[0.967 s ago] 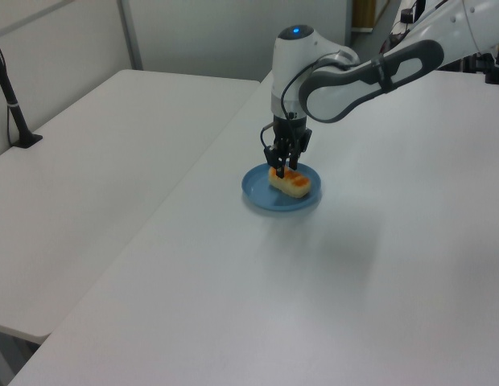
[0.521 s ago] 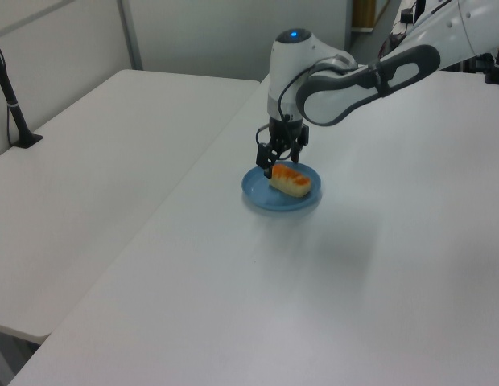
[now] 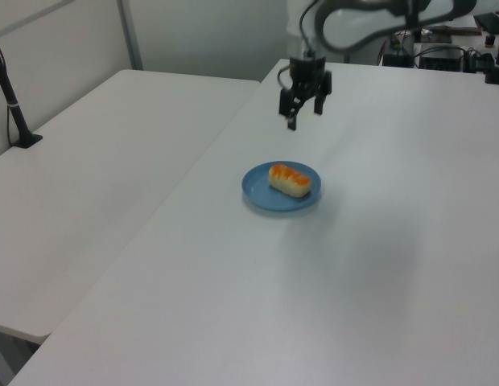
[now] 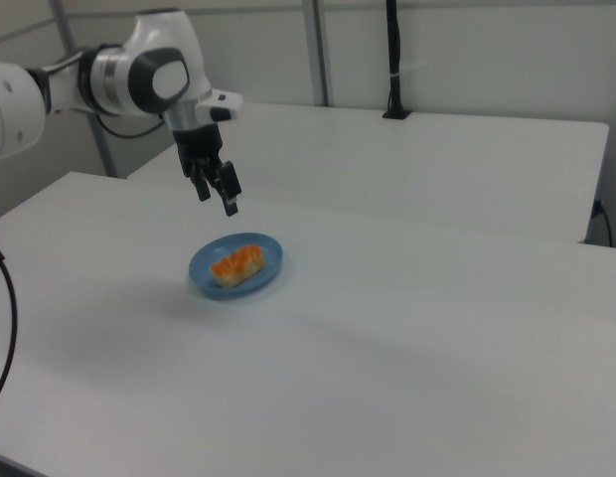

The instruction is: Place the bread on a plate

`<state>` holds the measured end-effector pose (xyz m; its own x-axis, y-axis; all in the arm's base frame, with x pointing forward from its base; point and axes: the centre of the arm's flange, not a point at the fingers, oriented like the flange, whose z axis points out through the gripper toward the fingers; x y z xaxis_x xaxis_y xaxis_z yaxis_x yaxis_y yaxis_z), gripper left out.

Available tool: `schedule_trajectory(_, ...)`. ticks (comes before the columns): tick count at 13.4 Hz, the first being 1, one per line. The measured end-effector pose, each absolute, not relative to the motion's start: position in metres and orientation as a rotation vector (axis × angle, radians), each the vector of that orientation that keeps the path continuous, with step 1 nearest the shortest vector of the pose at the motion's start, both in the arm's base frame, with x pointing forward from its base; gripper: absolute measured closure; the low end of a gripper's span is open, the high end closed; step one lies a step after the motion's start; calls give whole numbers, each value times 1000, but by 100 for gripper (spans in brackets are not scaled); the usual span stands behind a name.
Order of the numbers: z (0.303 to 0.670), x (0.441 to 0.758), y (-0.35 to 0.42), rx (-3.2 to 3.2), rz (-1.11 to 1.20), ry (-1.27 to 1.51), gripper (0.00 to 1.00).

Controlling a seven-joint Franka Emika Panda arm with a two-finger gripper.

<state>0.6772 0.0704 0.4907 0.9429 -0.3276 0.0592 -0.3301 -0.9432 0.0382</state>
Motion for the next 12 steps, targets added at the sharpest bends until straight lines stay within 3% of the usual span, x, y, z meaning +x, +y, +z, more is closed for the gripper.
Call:
schedule_trajectory(3,546,648,9,3095,22,-357,0)
schedule_trajectory(5,559,639,-18,3110,31,-289,0)
schedule_trajectory(12,552,636,-33,3093,5,-215,0)
